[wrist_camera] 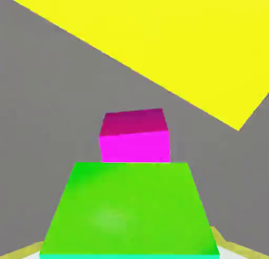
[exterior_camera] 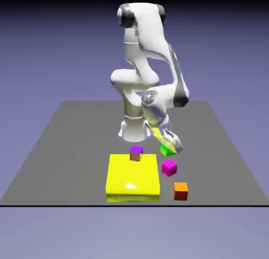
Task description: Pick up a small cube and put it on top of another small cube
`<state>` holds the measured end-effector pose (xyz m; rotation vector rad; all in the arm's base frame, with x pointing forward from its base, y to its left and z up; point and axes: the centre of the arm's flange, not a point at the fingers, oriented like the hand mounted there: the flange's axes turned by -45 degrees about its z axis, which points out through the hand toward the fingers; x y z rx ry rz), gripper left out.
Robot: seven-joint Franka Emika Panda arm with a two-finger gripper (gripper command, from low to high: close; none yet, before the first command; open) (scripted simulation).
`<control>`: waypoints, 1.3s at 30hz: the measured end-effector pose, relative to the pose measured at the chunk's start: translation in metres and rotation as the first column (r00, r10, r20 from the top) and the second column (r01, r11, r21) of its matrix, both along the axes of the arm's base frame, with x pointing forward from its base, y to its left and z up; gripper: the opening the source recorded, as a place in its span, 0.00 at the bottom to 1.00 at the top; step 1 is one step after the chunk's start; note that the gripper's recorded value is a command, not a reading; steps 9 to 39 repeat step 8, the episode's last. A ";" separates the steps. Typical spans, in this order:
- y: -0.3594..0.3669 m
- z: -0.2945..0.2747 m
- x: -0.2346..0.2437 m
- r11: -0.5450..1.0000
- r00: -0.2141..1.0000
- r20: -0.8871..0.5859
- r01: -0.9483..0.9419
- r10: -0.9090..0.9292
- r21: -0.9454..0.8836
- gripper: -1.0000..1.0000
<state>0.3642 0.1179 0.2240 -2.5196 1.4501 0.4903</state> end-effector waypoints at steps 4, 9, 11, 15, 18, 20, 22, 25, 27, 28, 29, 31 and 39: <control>0.008 -0.039 -0.004 1.000 1.000 0.000 0.004 -0.004 0.000 0.00; 0.012 -0.057 -0.009 1.000 1.000 -0.001 0.004 -0.004 -0.002 1.00; 0.012 -0.057 -0.009 1.000 1.000 -0.001 0.004 -0.004 -0.002 1.00; 0.012 -0.057 -0.009 1.000 1.000 -0.001 0.004 -0.004 -0.002 1.00; 0.012 -0.057 -0.009 1.000 1.000 -0.001 0.004 -0.004 -0.002 1.00; 0.012 -0.057 -0.009 1.000 1.000 -0.001 0.004 -0.004 -0.002 1.00; 0.012 -0.057 -0.009 1.000 1.000 -0.001 0.004 -0.004 -0.002 1.00; 0.012 -0.057 -0.009 1.000 1.000 -0.001 0.004 -0.004 -0.002 1.00; 0.012 -0.057 -0.009 1.000 1.000 -0.001 0.004 -0.004 -0.002 1.00; 0.012 -0.057 -0.009 1.000 1.000 -0.001 0.004 -0.004 -0.002 1.00; 0.012 -0.057 -0.009 1.000 1.000 -0.001 0.004 -0.004 -0.002 1.00; 0.012 -0.057 -0.009 1.000 1.000 -0.001 0.004 -0.004 -0.002 1.00; 0.012 -0.057 -0.009 1.000 1.000 -0.001 0.004 -0.004 -0.002 1.00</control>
